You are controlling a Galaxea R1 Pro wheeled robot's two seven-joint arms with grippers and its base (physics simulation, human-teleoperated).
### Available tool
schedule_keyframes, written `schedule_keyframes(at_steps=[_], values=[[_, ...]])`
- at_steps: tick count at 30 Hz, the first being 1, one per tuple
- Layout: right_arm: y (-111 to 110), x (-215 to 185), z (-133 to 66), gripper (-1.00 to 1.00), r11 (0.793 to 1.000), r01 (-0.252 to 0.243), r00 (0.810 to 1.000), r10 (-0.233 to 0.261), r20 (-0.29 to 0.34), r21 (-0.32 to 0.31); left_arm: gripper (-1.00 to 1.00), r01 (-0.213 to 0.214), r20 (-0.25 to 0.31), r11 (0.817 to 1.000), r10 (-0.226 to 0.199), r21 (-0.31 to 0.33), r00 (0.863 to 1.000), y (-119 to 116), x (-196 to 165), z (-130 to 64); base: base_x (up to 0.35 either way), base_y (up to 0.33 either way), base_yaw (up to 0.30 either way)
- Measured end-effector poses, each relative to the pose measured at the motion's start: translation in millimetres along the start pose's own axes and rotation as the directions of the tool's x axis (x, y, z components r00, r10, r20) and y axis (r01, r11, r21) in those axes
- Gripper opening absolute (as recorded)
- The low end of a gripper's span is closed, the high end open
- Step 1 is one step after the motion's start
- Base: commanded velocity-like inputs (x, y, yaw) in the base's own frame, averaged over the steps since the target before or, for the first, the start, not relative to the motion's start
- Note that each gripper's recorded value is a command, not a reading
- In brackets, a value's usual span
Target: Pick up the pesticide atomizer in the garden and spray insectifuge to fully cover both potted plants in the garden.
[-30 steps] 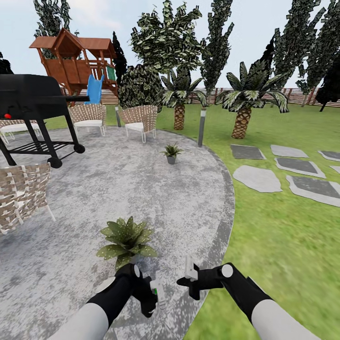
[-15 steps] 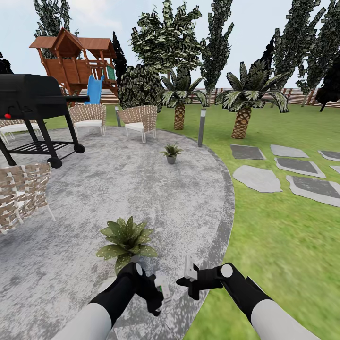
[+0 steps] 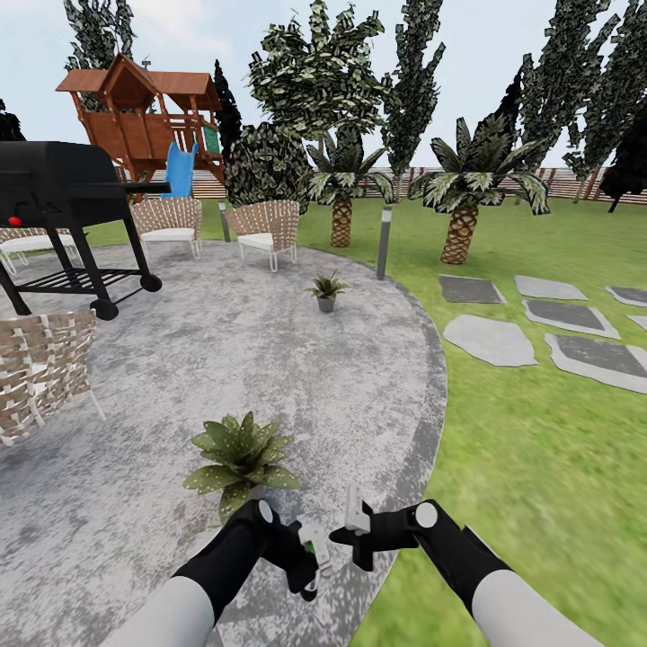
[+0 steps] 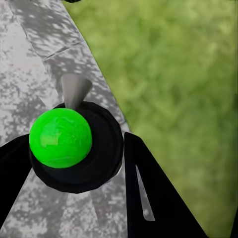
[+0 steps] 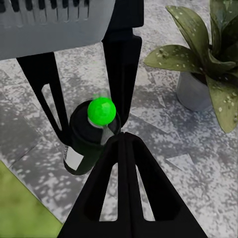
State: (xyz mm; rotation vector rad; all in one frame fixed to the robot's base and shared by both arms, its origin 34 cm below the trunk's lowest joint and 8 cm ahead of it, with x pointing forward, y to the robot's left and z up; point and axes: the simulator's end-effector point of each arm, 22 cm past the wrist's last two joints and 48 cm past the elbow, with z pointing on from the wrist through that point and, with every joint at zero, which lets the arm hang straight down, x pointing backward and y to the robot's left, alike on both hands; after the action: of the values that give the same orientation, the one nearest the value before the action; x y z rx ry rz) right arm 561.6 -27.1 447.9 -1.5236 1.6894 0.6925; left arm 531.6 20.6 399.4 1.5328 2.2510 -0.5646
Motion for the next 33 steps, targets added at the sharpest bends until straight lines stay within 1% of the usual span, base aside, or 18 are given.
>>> schedule_keyframes(at_steps=[11,17,33], values=[[0.5,-1.6,1.1,-1.0,1.0,0.0,1.0,0.0,0.003,-0.001,-1.0,0.002,0.009,1.0,-0.002,0.004,1.0,-2.0,-3.9,0.8,0.0,0.0,0.0],[0.6,-1.2,1.1,-1.0,1.0,-0.002,1.0,0.002,0.003,-0.001,-1.0,0.024,0.049,0.999,-0.025,0.023,0.998,-7.5,-15.6,1.6,0.0,0.0,0.0],[0.3,-1.2,1.1,-1.0,1.0,-0.002,1.0,0.002,0.003,0.001,-1.0,0.022,0.06,0.999,-0.024,0.025,0.998,-7.9,-19.9,0.7,0.0,0.0,0.0]])
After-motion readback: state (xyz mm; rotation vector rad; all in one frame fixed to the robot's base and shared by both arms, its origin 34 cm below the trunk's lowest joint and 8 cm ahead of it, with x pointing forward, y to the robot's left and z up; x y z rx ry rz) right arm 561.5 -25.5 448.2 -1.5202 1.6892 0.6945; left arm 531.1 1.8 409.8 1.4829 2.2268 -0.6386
